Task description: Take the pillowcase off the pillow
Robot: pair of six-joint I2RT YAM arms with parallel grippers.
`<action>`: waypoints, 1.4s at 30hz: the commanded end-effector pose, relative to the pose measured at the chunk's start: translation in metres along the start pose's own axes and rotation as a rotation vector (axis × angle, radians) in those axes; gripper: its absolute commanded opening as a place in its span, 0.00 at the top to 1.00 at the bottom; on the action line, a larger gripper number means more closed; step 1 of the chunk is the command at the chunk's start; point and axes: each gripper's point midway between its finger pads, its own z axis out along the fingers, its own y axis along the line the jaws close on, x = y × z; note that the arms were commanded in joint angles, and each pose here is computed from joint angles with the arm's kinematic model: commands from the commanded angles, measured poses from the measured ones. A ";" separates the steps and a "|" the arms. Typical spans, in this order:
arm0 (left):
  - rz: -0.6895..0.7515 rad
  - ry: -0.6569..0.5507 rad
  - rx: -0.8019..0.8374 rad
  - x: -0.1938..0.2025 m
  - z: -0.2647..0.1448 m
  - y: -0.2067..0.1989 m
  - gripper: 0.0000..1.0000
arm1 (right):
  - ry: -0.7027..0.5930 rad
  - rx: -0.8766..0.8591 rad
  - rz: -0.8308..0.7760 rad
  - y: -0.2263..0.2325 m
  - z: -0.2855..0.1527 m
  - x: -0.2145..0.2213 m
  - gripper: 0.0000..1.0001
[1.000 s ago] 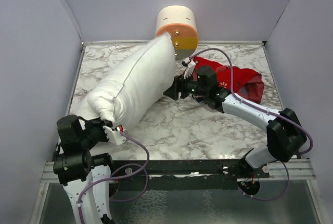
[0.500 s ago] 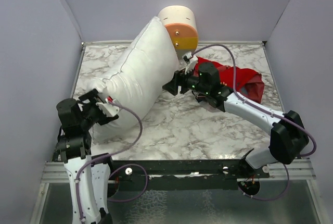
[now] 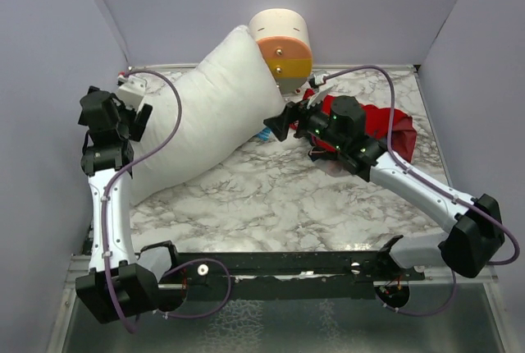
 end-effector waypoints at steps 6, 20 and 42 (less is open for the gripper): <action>-0.325 -0.281 -0.113 -0.130 -0.017 0.072 0.01 | -0.096 0.216 -0.038 -0.037 -0.034 -0.024 0.00; -0.527 -0.309 0.290 -0.031 -0.002 -0.087 0.01 | -0.390 1.016 -0.123 -0.183 -0.194 -0.003 0.00; -0.689 -0.278 0.073 0.068 0.104 -0.150 0.01 | -0.346 1.203 -0.080 -0.294 -0.219 0.094 0.00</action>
